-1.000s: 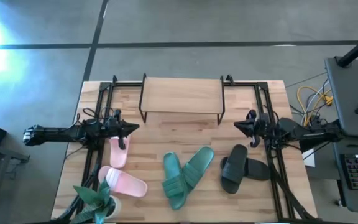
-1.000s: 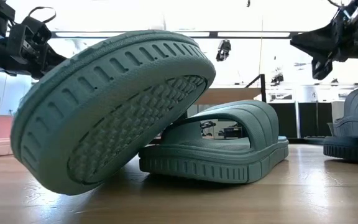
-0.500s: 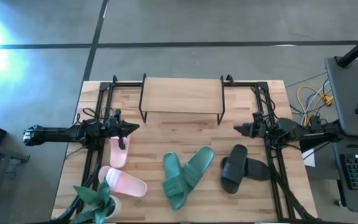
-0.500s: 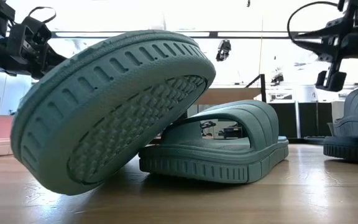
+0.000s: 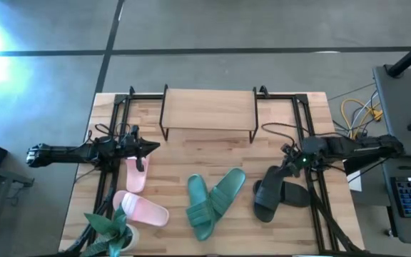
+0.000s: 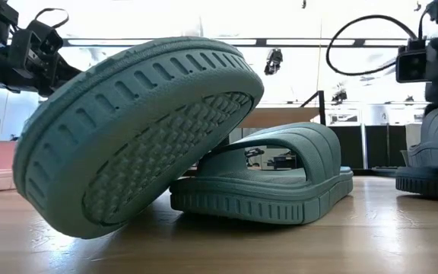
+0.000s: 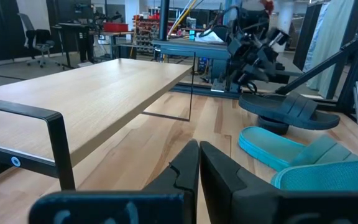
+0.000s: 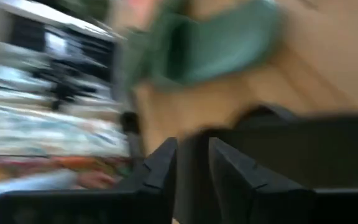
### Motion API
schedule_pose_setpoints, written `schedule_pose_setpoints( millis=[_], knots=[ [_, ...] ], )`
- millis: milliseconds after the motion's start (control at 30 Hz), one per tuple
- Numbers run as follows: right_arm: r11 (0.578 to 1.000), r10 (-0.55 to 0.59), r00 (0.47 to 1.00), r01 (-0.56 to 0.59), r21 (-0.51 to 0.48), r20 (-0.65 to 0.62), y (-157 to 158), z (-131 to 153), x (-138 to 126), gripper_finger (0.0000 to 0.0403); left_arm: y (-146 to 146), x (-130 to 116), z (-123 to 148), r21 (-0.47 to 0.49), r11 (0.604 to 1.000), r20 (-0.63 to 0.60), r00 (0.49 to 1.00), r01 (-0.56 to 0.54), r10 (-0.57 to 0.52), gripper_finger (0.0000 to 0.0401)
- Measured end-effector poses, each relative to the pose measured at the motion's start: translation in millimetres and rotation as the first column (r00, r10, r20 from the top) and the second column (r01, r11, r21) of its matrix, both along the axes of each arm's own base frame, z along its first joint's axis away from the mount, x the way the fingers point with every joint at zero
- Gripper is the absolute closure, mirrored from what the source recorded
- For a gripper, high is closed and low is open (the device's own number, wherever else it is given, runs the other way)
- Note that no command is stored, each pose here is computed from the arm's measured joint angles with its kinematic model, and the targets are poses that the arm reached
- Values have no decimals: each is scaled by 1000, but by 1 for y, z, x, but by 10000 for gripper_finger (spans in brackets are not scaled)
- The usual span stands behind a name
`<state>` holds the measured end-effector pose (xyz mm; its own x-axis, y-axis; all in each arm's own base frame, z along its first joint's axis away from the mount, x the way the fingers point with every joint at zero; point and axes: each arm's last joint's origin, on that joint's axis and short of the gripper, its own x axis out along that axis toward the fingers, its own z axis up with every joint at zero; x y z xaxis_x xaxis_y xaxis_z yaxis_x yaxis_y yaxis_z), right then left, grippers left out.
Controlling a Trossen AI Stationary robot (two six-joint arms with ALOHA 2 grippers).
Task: Pick and place slides into the shelf
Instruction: Put the top black slides under the shelf
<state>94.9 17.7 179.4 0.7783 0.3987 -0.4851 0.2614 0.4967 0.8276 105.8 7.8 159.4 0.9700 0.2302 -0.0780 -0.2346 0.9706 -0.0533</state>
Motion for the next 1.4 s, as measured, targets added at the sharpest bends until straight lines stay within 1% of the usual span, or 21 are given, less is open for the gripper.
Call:
schedule_pose_setpoints(
  millis=[67,133,233,333,400,467,633,800,867,1000,1100,1167,1233,1367,1400],
  knots=[
    [998,6,994,-12,-54,-108,-1,10,-1,284,0,0,0,0,1000,0,1000,0,0,401],
    [997,-2,980,-13,-72,-198,-1,18,1,264,0,0,0,0,1000,0,1000,0,0,401],
    [996,14,972,-34,-80,-233,1,30,15,238,0,0,0,0,1000,-1,1000,0,0,401],
    [990,116,949,-133,-38,-294,5,33,31,221,0,0,0,0,1000,-1,1000,0,0,401],
    [979,192,914,-203,9,-356,11,30,41,217,0,0,0,0,1000,-1,1000,0,0,401],
    [967,243,884,-252,32,-400,17,28,51,216,0,0,0,0,1000,-1,1000,0,0,401],
    [933,333,826,-359,31,-455,39,25,74,215,0,0,0,0,1000,-2,1000,0,0,401],
    [892,404,763,-450,34,-505,61,14,87,215,0,0,0,0,1000,-3,1000,0,0,401],
    [880,424,753,-473,33,-503,68,8,92,215,0,0,0,0,1000,-3,1000,0,0,401],
    [872,435,765,-489,13,-475,77,-1,102,217,0,0,0,0,1000,-4,1000,0,0,401],
    [879,418,789,-476,-18,-450,80,-4,109,232,0,0,0,0,1000,-4,1000,0,0,401],
    [885,404,810,-463,-41,-425,80,-4,112,256,0,0,0,0,1000,-2,1000,0,0,401],
    [895,381,828,-442,-61,-411,80,-3,114,290,0,0,0,0,1000,-2,1000,0,0,401],
    [922,308,862,-375,-97,-402,79,1,115,375,0,0,0,0,1000,-3,1000,0,0,401],
    [930,285,870,-352,-101,-403,78,2,115,383,0,0,0,0,1000,-3,1000,0,0,401]
  ],
)
